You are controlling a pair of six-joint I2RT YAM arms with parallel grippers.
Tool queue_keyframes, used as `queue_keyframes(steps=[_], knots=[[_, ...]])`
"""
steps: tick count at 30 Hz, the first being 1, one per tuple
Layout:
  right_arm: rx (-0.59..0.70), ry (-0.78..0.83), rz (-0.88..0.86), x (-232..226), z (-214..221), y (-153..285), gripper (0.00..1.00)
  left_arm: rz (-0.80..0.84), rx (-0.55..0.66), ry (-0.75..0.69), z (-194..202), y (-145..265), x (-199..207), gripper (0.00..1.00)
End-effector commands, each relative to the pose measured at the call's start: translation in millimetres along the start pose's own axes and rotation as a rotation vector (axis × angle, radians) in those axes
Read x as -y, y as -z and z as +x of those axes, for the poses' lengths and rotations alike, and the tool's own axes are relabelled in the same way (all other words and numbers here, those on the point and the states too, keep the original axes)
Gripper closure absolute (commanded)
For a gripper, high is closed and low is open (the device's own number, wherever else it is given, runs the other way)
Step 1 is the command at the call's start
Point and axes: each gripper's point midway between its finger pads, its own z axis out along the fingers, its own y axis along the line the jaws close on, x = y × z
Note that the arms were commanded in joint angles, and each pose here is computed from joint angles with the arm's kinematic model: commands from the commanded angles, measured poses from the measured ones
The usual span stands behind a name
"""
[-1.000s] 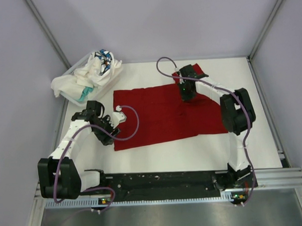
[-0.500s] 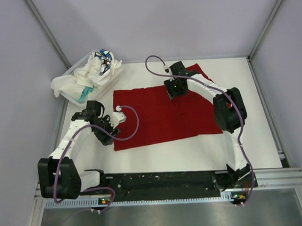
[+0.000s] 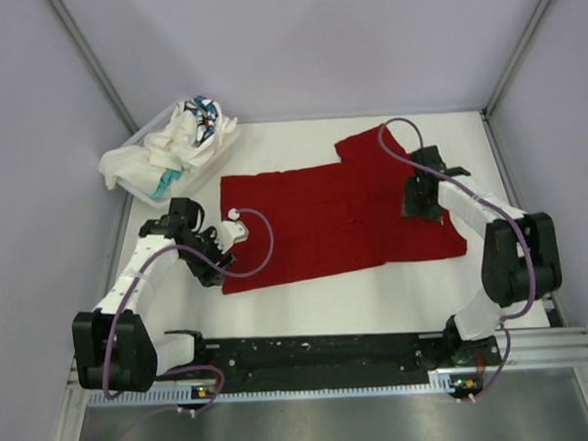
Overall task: Fold and stack the t-shirts
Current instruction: Fold the flattened tshirt in 1/3 of the way
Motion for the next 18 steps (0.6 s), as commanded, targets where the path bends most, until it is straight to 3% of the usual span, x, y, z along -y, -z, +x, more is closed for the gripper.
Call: queue_keyframes(steps=[1,2,7,11,18], knots=[[0.112,-0.285,0.143,59.2,20.4,34.7,0.41,0.095,0.063,-0.081,-8.9,1.1,28.3,0.36],[0.134,-0.348,0.164,71.7,25.5,40.3,0.36,0.107,0.053,-0.094,-7.8,-2.1,32.5,0.36],[0.165,-0.651,0.257,122.4,68.3,43.7,0.3,0.123,0.013,-0.183,-1.7,-19.6,48.7,0.33],[0.14,-0.793,0.273,142.2,87.9,31.0,0.37,0.088,-0.023,-0.231,5.6,-36.0,48.7,0.32],[0.085,-0.817,0.302,149.7,81.1,7.9,0.53,-0.017,-0.086,-0.179,15.7,-56.4,26.3,0.34]])
